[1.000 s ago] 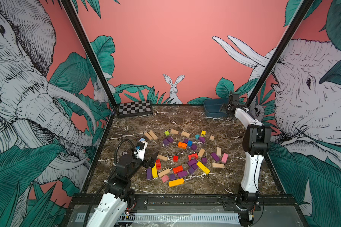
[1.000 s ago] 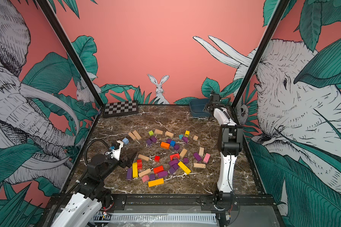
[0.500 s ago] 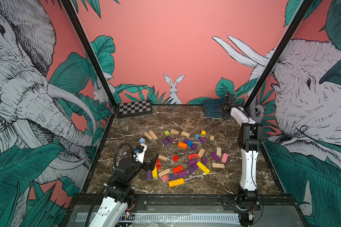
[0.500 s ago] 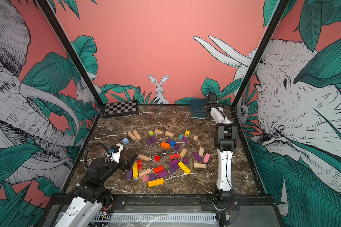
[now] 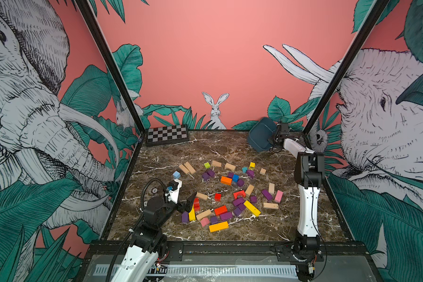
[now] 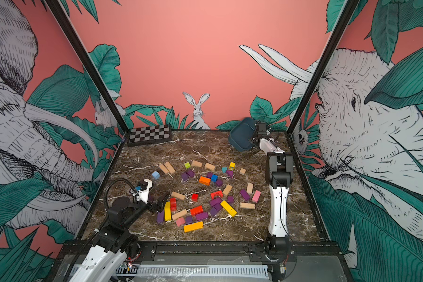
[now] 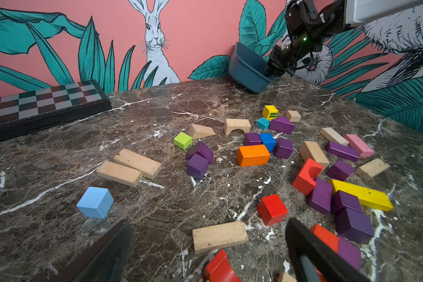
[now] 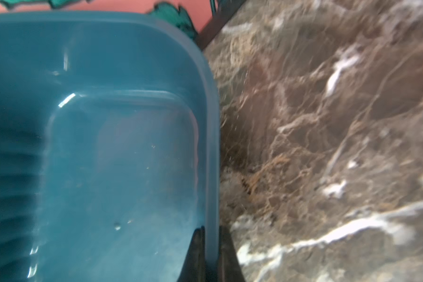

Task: Pick purple bricks into the storage bin
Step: Pick up the storage box at the center of the board, then place the storage box at the center of the board.

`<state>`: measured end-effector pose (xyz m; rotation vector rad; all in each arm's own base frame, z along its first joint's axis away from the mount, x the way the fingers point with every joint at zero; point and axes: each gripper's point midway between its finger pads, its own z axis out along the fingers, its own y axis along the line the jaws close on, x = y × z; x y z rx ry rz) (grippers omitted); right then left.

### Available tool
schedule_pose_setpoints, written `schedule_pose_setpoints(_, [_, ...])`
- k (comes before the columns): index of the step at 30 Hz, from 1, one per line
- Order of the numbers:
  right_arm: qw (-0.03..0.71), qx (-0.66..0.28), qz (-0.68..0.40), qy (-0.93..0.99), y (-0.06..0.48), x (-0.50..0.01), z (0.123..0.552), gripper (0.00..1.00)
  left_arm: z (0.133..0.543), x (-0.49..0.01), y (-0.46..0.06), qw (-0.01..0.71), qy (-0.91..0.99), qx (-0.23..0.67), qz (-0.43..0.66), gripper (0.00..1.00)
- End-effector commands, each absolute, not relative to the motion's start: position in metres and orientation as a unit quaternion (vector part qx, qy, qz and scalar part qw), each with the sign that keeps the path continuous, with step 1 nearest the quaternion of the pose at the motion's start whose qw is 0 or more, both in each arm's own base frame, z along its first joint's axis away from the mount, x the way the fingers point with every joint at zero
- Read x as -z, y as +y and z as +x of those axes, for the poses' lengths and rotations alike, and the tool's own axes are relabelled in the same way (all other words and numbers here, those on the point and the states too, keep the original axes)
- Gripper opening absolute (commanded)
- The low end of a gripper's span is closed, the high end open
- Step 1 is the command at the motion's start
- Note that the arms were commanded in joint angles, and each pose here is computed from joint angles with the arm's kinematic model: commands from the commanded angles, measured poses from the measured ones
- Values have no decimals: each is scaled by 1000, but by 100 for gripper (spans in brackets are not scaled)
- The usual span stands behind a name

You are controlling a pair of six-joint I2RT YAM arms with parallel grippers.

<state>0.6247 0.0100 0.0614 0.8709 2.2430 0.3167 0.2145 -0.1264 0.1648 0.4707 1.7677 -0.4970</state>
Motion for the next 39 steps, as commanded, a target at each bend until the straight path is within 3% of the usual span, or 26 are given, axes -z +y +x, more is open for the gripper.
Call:
schedule_pose_setpoints(1, [371, -147, 342, 851, 22, -89, 623, 0, 212, -162, -129, 581, 757, 222, 202, 99])
schedule_pose_setpoints(10, [447, -222, 333, 800, 71, -172, 598, 0, 215, -161, -123, 584, 762, 210, 187, 99])
schedule_pose_setpoints(16, [463, -229, 374, 770, 116, -194, 570, 0, 209, -162, -124, 590, 753, 216, 194, 99])
schedule_pose_setpoints(27, [491, -163, 483, 706, 161, -187, 535, 0, 204, -150, -123, 597, 747, 224, 189, 99])
schedule_pose_setpoints(39, [444, -146, 585, 663, 206, -100, 527, 0, 206, -147, -130, 588, 747, 233, 205, 99])
